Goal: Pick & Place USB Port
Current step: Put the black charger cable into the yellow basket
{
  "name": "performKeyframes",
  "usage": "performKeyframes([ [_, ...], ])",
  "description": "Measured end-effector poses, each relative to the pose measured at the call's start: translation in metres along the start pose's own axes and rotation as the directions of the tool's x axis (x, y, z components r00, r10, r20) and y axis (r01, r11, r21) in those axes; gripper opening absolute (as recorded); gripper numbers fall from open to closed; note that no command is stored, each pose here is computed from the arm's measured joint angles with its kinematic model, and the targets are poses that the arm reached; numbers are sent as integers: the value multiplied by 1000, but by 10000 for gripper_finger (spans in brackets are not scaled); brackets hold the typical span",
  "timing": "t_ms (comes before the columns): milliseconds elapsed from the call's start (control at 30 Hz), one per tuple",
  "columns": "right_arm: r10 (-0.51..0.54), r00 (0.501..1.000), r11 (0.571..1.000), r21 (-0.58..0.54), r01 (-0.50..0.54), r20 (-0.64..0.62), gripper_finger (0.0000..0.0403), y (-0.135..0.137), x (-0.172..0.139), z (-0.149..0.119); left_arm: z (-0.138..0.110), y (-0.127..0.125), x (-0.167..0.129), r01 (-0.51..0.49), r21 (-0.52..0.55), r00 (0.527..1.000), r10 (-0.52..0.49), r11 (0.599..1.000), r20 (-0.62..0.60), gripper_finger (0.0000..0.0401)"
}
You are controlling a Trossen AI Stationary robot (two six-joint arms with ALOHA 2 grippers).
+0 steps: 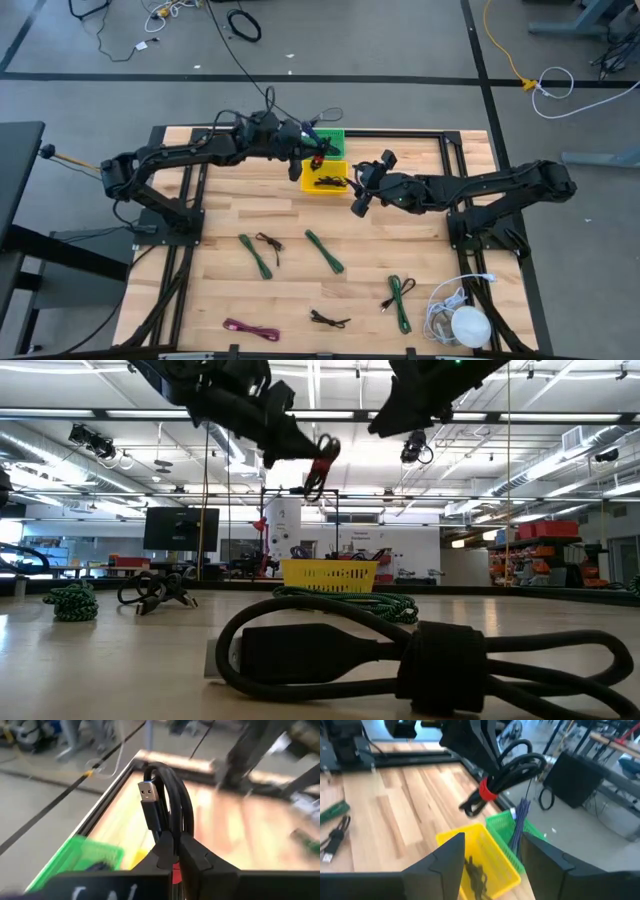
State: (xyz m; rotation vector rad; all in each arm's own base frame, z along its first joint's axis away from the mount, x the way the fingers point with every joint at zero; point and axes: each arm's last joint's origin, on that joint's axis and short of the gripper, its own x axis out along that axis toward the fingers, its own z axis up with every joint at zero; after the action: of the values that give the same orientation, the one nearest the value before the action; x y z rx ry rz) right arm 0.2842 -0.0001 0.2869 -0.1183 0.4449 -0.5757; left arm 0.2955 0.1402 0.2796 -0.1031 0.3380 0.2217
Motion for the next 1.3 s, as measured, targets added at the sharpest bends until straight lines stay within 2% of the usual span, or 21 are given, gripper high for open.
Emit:
performKeyframes([
  [167,20,998,1000,19,-19,-64,188,0,0,-7,-16,-5,6,-35,107,989,50,994,-138,10],
  [467,56,996,998,40,-53,-69,185,1,0,-7,-50,-21,42,-48,264,953,123,963,-277,10],
  [567,56,996,998,41,-53,-69,185,1,0,-7,-57,-23,49,-57,302,947,148,952,-287,10],
  [800,63,996,997,41,-60,-70,185,1,0,-7,-65,-23,57,-53,311,938,154,949,-311,10],
  [967,64,996,997,41,-61,-66,185,1,0,-7,-70,-24,61,-21,299,938,122,954,-325,10],
  [1033,64,996,997,41,-61,-66,185,1,0,-7,-70,-23,60,-24,297,936,126,955,-329,24],
  [1300,68,995,997,40,-66,-67,185,2,0,-7,-69,-21,60,-90,323,927,198,942,-320,123],
])
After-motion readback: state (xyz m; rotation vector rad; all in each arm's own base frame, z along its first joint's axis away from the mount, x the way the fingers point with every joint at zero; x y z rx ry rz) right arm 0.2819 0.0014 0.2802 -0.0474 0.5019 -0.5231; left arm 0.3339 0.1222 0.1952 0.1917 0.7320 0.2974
